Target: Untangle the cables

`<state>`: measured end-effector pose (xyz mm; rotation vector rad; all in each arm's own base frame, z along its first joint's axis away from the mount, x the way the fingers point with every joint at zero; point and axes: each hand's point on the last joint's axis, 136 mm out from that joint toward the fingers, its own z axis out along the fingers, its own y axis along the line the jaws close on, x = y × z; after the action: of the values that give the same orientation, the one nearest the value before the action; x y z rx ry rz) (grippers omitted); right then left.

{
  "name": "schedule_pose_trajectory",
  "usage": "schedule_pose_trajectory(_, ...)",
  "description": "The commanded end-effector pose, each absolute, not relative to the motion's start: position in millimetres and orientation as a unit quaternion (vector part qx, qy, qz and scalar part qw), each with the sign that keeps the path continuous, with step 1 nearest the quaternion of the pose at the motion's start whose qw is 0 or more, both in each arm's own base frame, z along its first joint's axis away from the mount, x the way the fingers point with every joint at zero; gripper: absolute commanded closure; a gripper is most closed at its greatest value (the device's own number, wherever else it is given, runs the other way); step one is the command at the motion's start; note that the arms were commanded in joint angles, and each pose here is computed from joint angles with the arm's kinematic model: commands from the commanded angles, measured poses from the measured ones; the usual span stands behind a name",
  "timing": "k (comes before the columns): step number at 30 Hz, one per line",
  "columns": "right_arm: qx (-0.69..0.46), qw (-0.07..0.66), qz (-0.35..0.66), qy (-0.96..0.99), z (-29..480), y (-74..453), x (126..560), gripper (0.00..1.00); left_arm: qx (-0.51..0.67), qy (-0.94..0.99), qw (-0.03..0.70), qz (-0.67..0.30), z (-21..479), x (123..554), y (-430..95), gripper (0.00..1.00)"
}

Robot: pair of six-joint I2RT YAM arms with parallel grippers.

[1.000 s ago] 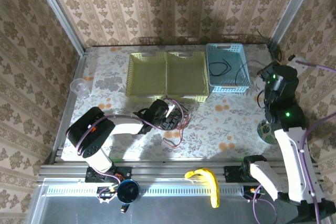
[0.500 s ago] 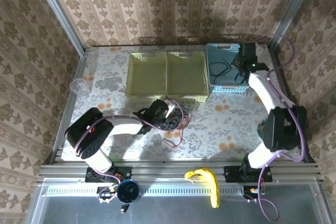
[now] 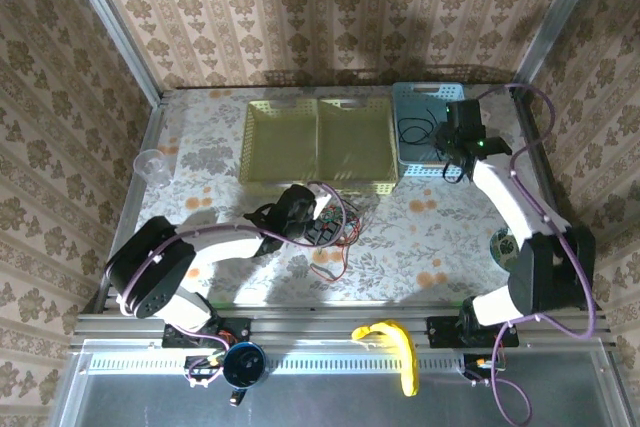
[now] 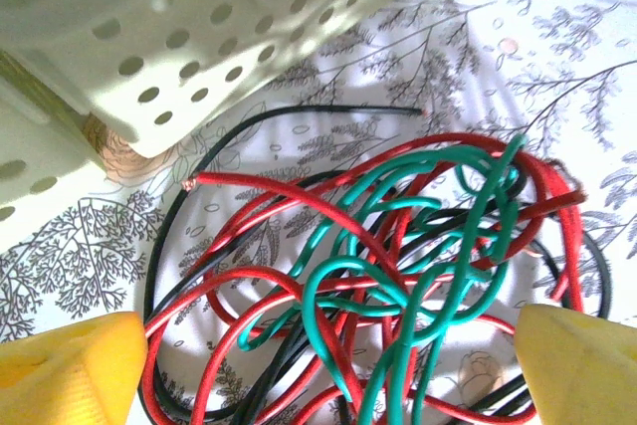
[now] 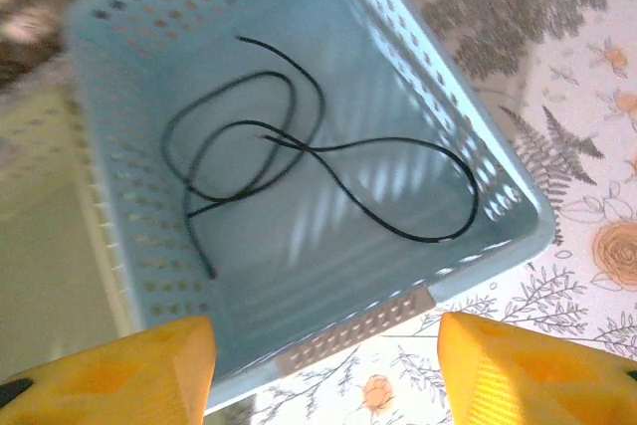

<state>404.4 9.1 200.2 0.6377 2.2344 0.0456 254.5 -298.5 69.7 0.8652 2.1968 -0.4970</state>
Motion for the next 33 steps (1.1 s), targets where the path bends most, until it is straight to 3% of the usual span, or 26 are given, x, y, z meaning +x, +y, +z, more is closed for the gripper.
schedule_pose_trajectory(1,0.141,0.379,0.053,0.913,191.1,66.7,375.8,0.38,0.33,0.849,0.359,-0.203,77.1,252.5,-294.7,0.03)
schedule_pose_trajectory(7,-0.043,0.266,0.207,0.941,138.7,193.2,303.7,0.4,0.308,0.857,0.361,-0.201,75.0,258.8,-285.8,0.06)
schedule_pose_trajectory(13,-0.123,0.127,0.244,0.953,79.7,231.5,241.7,0.45,0.314,0.863,0.346,-0.192,62.8,257.9,-283.6,0.08)
schedule_pose_trajectory(18,-0.12,0.099,0.238,0.959,52.6,233.1,237.3,0.55,0.317,0.866,0.338,-0.188,53.7,259.7,-286.2,0.11)
schedule_pose_trajectory(33,-0.098,0.095,0.215,0.967,21.8,239.0,258.5,0.64,0.325,0.878,0.306,-0.173,24.1,258.2,-285.6,0.27)
